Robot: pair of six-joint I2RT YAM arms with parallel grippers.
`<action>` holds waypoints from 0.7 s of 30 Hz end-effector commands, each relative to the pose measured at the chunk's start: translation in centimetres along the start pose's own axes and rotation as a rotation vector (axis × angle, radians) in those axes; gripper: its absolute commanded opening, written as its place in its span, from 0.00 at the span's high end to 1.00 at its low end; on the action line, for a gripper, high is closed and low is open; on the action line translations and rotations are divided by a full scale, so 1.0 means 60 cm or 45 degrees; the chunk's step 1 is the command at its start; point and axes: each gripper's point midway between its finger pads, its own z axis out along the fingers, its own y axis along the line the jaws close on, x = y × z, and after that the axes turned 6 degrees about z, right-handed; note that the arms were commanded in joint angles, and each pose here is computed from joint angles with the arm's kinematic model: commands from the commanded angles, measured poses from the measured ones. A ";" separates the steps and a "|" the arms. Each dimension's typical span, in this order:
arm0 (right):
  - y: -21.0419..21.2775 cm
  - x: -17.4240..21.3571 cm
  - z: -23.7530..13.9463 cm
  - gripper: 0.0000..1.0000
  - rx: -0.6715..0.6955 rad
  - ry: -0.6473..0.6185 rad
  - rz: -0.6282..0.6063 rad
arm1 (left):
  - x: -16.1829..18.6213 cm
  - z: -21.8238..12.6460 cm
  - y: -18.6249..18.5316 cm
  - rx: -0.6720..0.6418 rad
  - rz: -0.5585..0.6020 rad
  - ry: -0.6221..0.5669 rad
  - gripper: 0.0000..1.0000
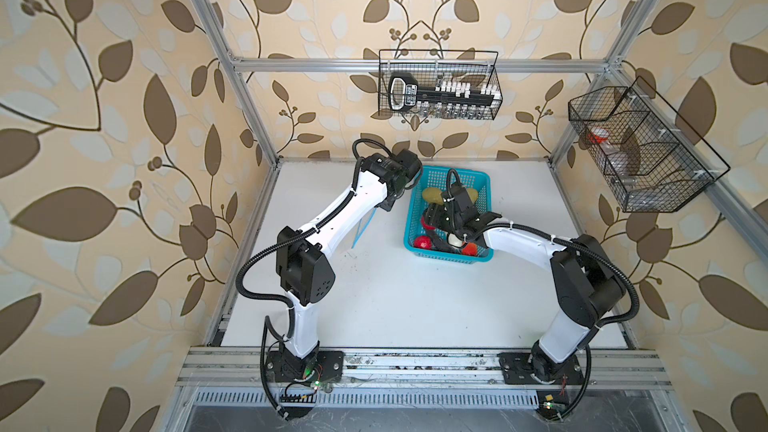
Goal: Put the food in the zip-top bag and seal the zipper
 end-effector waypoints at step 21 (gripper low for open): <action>0.288 0.075 -0.069 0.44 -0.853 0.106 0.185 | 0.000 -0.039 0.000 0.112 -0.041 -0.047 1.00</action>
